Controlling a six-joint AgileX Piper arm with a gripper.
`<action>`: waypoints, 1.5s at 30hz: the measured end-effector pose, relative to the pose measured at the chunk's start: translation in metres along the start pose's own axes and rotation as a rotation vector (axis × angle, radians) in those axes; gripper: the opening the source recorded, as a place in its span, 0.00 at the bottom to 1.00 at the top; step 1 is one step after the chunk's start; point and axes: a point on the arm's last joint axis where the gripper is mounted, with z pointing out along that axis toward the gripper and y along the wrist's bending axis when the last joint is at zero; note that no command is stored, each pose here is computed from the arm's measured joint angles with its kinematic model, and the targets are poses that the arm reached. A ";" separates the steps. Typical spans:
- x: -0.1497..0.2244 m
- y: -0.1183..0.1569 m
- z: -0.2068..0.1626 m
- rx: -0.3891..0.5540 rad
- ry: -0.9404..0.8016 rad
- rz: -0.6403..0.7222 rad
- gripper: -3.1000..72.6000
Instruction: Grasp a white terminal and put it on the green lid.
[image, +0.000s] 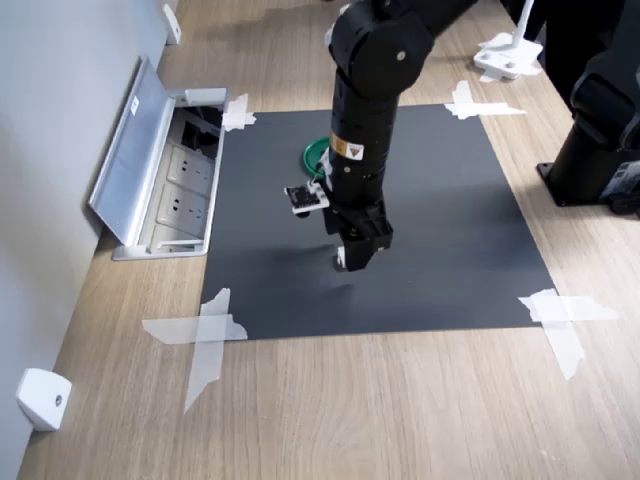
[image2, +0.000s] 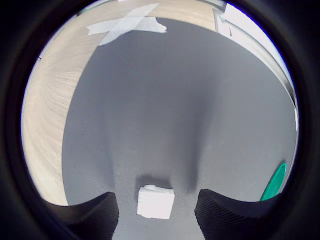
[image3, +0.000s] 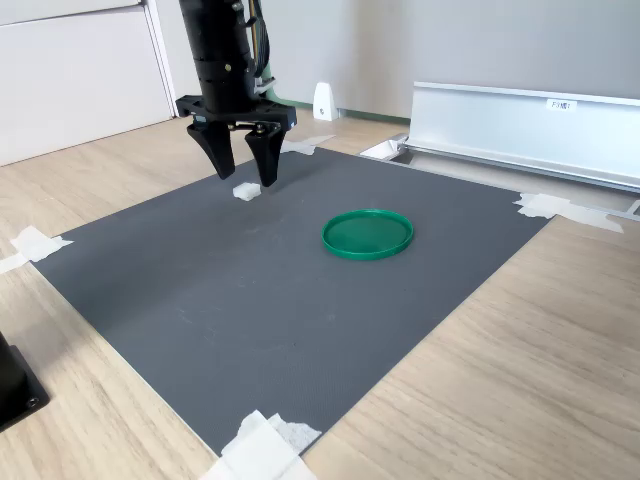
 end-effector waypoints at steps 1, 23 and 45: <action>0.000 0.000 0.002 0.000 0.006 0.004 0.90; 0.000 0.000 0.014 0.004 0.042 0.017 0.77; 0.007 -0.018 -0.016 -0.005 0.061 -0.008 0.40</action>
